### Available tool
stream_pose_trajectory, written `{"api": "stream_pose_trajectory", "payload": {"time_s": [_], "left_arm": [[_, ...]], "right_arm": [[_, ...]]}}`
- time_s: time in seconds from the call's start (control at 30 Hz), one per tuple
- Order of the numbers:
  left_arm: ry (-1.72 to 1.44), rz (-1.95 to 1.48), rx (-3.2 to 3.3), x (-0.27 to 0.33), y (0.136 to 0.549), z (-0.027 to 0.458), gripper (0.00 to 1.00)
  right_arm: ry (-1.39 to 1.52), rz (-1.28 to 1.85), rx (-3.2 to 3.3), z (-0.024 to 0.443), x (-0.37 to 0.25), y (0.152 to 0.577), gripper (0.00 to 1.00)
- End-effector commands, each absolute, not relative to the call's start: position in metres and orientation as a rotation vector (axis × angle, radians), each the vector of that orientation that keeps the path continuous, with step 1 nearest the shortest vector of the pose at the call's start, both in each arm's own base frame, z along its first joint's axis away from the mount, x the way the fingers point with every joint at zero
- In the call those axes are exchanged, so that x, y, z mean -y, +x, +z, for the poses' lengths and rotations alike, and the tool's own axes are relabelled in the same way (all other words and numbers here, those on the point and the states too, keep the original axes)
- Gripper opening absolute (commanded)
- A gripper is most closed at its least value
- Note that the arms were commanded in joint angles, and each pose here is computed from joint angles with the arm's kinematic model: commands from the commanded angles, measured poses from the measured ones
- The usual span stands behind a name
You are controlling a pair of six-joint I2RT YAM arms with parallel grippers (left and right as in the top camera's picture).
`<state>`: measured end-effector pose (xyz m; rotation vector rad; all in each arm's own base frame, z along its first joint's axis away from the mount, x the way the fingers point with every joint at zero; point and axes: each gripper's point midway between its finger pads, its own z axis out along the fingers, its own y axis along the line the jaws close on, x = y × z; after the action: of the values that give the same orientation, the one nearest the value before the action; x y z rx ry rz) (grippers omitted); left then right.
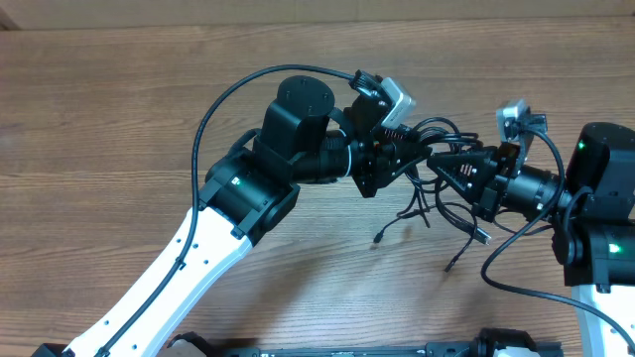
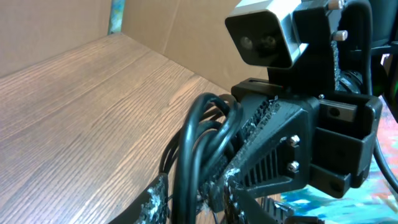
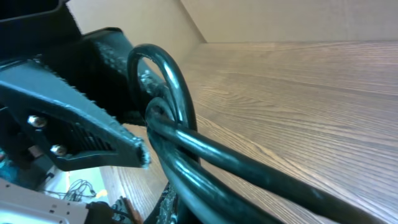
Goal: Untangle cables
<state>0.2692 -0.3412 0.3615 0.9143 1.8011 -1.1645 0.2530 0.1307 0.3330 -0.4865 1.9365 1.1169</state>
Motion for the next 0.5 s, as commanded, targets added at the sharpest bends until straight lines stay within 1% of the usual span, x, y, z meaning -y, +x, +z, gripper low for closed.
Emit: {"api": "stream_pose_trajectory", "payload": {"time_s": [0.0, 0.03, 0.13, 0.2, 0.23, 0.27, 0.3, 0.33, 0.37, 0.4, 0.47], "left_arm": [[0.925, -1.173, -1.759, 0.337, 0.264, 0.375, 0.19], [0.925, -1.173, -1.758, 0.337, 0.264, 0.376, 0.05], [0.925, -1.173, -1.759, 0.337, 0.264, 0.375, 0.04], [0.925, -1.173, -1.758, 0.337, 0.264, 0.375, 0.04], [0.925, -1.173, -1.758, 0.337, 0.264, 0.376, 0.04], [0.911, -1.156, -1.764, 0.336, 0.267, 0.375, 0.04], [0.892, -1.132, -1.772, 0.335, 0.271, 0.374, 0.04], [0.866, -1.098, -1.783, 0.333, 0.277, 0.373, 0.04], [0.824, -1.043, -1.806, 0.329, 0.286, 0.369, 0.04], [0.793, -0.971, -1.835, 0.323, 0.295, 0.363, 0.04], [0.867, -0.907, -1.827, 0.32, 0.293, 0.354, 0.04]], "right_arm": [[-0.542, 1.143, -1.885, 0.345, -0.136, 0.245, 0.04], [-0.542, 1.143, -1.886, 0.345, -0.136, 0.245, 0.04], [-0.538, 1.136, -1.889, 0.345, -0.135, 0.246, 0.04], [-0.472, 1.062, -1.95, 0.334, -0.127, 0.255, 0.04], [-0.465, 1.058, -1.958, 0.332, -0.127, 0.255, 0.06], [-0.451, 1.044, -1.967, 0.331, -0.125, 0.257, 0.4], [-0.423, 1.03, -1.984, 0.329, -0.123, 0.259, 0.65], [-0.354, 1.012, -2.02, 0.325, -0.118, 0.263, 0.82], [-0.272, 0.978, -2.062, 0.319, -0.111, 0.269, 0.93], [-0.237, 0.953, -2.087, 0.314, -0.107, 0.271, 0.98], [-0.277, 0.93, -2.075, 0.314, -0.107, 0.27, 1.0]]}}
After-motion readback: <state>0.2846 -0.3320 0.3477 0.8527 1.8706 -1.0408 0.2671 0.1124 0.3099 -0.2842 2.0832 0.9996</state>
